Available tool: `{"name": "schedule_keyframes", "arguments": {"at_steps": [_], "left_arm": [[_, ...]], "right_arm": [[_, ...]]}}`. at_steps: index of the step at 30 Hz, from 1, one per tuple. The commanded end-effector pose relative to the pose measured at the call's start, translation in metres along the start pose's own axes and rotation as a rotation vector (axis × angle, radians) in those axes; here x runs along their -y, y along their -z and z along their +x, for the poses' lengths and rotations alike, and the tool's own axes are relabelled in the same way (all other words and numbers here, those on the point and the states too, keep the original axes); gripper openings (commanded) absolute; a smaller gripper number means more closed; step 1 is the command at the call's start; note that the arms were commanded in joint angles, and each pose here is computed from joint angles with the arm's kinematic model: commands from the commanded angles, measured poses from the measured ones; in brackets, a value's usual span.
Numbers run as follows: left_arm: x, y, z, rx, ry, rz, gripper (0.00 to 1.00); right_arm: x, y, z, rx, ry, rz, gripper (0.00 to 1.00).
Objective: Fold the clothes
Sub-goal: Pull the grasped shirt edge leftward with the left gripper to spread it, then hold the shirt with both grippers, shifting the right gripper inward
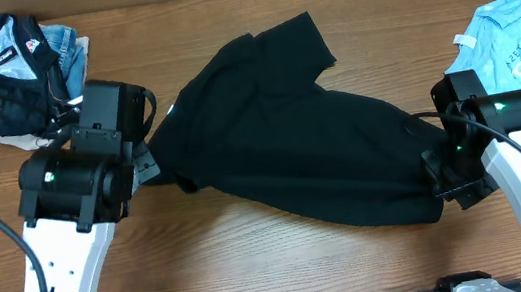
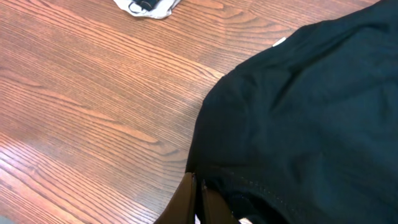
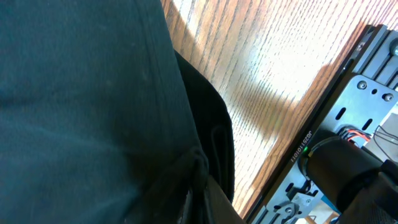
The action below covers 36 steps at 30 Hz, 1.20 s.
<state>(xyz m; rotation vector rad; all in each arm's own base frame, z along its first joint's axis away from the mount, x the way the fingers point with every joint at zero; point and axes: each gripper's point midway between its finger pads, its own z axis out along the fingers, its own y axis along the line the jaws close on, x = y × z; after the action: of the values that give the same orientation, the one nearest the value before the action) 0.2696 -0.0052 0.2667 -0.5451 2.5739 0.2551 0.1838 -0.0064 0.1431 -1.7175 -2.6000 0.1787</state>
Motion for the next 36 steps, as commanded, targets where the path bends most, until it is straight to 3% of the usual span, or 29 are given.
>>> {"name": "schedule_keyframes", "arguments": {"at_steps": [1,5,7,13,17,21,31,36], "left_arm": [[0.002,-0.005,-0.004,-0.007,0.007,-0.018,0.04],[0.005,-0.014,-0.002,-0.039,-0.014,-0.037,0.04],[0.007,-0.019,-0.002,-0.051,-0.02,-0.045,0.04],[0.008,-0.021,-0.002,-0.058,-0.024,-0.049,0.04],[0.008,-0.021,-0.002,-0.058,-0.024,-0.05,0.04],[0.008,-0.021,-0.001,-0.061,-0.025,-0.051,0.04],[0.008,-0.021,0.0,-0.064,-0.026,-0.053,0.04],[0.008,-0.021,-0.001,-0.061,-0.025,-0.051,0.04]], "right_arm": [[-0.003,0.01,-0.008,0.047,-0.018,-0.031,0.1],[-0.003,0.01,-0.008,0.048,-0.014,-0.032,0.13],[-0.003,0.01,-0.01,0.06,-0.014,-0.029,0.26],[-0.005,0.009,-0.018,0.102,-0.017,-0.028,0.52],[-0.005,0.009,-0.018,0.102,-0.012,-0.028,0.58],[-0.006,0.009,-0.018,0.099,0.035,-0.028,0.73],[-0.003,-0.019,0.001,0.006,0.078,-0.006,0.76],[-0.045,-0.041,0.021,-0.091,0.336,-0.203,0.77]]}}
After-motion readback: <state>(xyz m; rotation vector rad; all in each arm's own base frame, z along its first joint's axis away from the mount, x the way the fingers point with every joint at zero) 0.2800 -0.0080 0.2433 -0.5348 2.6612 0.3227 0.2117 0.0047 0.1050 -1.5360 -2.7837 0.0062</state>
